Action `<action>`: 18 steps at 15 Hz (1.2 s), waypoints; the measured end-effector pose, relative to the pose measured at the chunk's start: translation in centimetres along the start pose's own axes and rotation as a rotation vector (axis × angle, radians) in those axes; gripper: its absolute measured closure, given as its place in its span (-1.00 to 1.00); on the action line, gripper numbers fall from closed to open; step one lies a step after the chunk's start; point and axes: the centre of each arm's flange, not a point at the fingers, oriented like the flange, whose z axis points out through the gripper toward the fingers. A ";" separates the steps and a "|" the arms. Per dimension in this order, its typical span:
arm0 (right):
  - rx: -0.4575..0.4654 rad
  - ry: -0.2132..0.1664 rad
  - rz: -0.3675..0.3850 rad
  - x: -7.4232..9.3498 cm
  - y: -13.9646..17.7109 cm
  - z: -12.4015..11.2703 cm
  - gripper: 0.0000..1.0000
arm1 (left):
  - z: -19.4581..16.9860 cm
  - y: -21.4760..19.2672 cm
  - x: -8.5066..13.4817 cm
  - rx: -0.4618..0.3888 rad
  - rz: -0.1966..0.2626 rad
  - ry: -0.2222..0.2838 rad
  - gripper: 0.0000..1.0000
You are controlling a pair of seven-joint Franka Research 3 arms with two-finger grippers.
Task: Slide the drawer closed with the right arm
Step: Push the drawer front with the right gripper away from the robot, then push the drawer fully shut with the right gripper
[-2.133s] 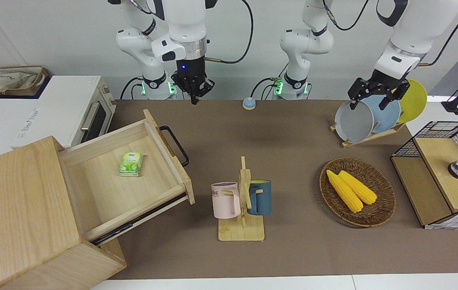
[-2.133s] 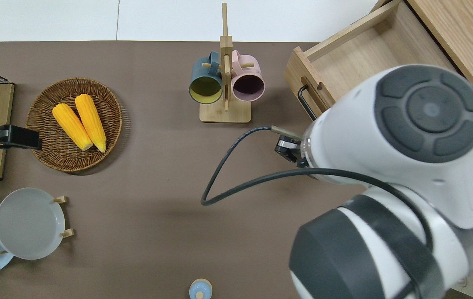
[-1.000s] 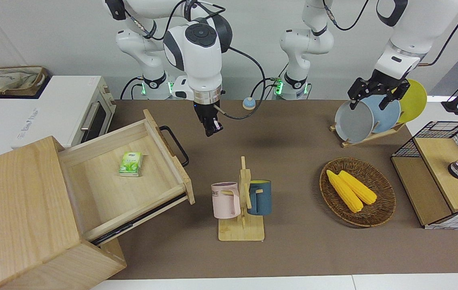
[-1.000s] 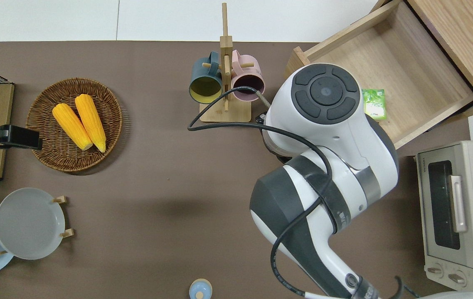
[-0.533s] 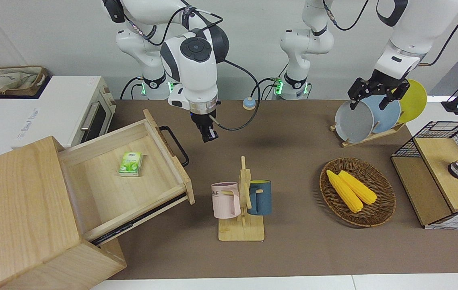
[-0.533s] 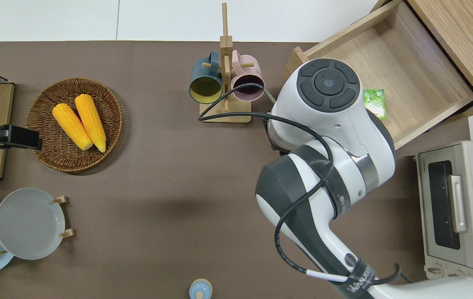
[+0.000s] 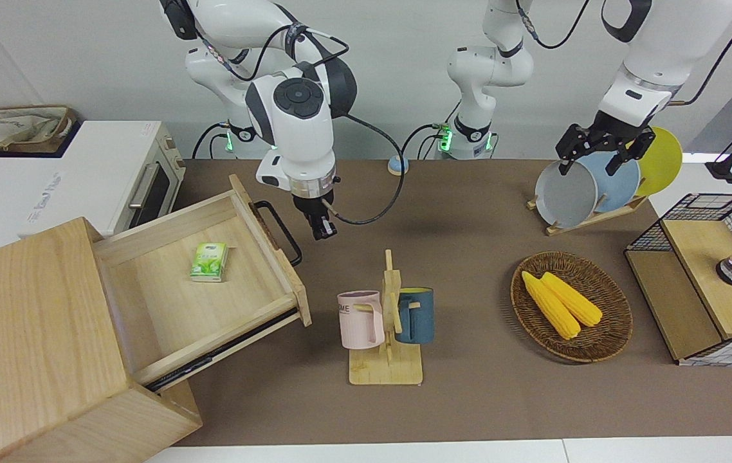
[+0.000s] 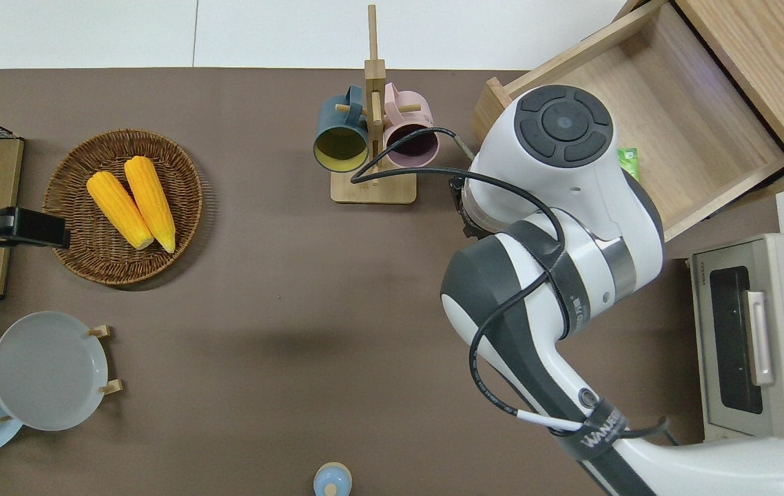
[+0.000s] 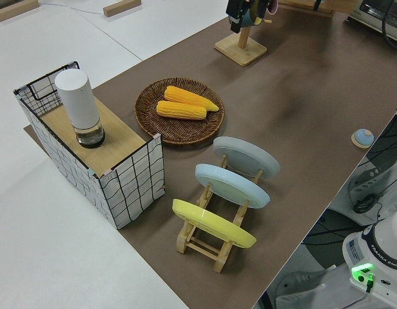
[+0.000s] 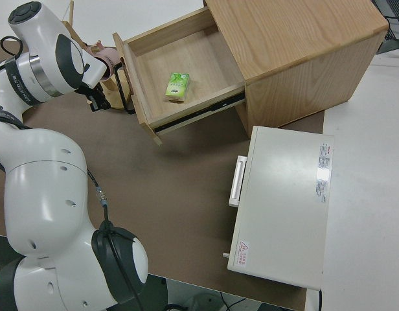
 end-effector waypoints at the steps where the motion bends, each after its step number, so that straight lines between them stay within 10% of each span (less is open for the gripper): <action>1: 0.003 0.004 -0.014 0.6 0.0 0.0 0.98 | 0.0 0.0 0.0 0.000 0.000 0.000 -0.98; 18: 0.058 0.044 -0.128 8.0 0.3 0.0 0.98 | 0.0 0.0 0.0 0.000 0.000 0.000 -0.99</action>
